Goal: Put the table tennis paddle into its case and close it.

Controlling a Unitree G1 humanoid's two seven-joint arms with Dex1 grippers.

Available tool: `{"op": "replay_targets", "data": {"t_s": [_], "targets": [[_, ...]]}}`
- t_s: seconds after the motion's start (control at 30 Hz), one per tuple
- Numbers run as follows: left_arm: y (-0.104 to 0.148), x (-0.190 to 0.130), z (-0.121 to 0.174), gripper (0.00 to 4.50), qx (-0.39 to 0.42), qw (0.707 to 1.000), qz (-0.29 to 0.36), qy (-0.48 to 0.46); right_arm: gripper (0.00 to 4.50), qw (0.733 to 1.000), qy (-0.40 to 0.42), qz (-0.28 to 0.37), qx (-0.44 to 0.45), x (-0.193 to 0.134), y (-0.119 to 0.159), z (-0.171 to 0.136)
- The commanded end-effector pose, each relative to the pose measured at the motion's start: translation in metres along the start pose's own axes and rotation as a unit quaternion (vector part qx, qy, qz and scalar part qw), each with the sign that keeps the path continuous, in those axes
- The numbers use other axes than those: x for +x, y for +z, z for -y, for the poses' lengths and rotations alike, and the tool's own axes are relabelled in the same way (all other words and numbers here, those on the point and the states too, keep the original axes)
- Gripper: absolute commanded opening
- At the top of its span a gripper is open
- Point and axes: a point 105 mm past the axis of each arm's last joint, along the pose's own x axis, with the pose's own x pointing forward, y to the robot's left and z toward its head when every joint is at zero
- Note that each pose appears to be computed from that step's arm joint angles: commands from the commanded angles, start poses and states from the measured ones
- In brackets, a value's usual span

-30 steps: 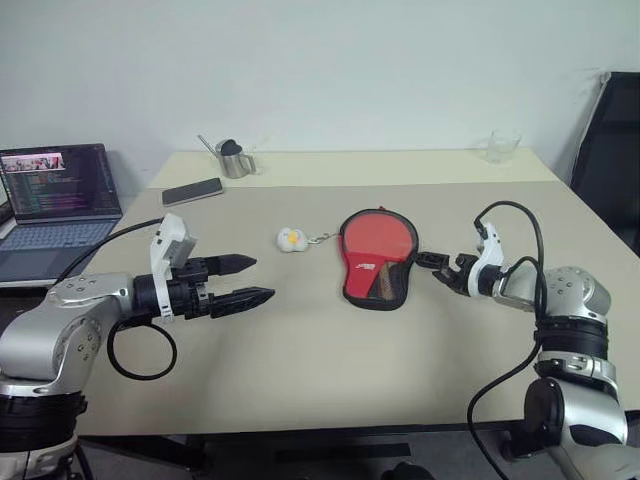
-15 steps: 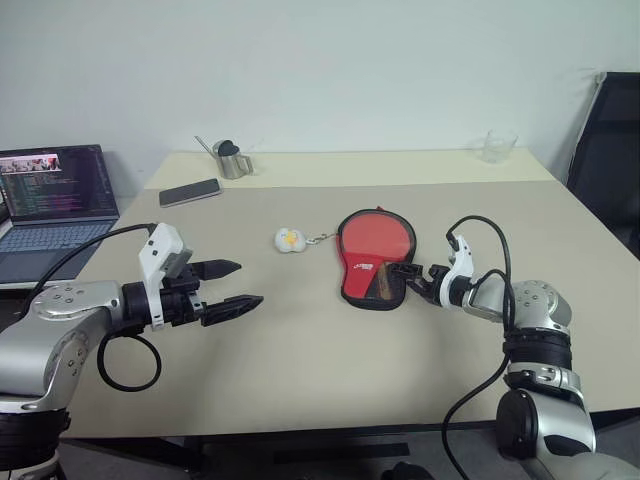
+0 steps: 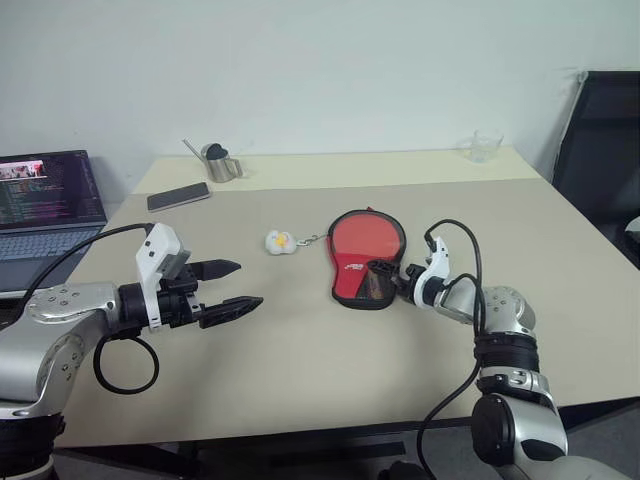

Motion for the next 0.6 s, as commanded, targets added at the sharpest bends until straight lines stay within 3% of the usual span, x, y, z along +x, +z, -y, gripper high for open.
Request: {"op": "replay_targets", "data": {"t_s": [0.03,0.1,0.43,0.47,0.6], "targets": [[0.0132,-0.0048,0.0008,4.50,0.034,0.999,0.013,0.011,4.12,1.000,-0.021,-0.010,0.000,0.0047,-0.0066,0.0075],[0.0132,-0.0045,0.0010,4.50,0.034,0.999,0.013,0.010,3.62,1.000,-0.028,-0.008,-0.001,0.0044,-0.0052,0.0106],[0.0123,-0.0016,-0.0003,4.50,0.034,0.999,0.014,0.011,0.22,0.999,-0.038,-0.015,-0.010,0.0021,-0.0069,0.0152],[0.0119,-0.0012,-0.0005,4.50,0.033,0.999,0.014,0.011,0.02,0.999,-0.038,-0.017,-0.011,0.0014,-0.0070,0.0153],[0.0106,0.0016,-0.0009,4.50,0.033,0.999,0.013,0.009,0.02,0.999,-0.031,-0.019,-0.010,-0.0022,-0.0044,0.0119]]}}
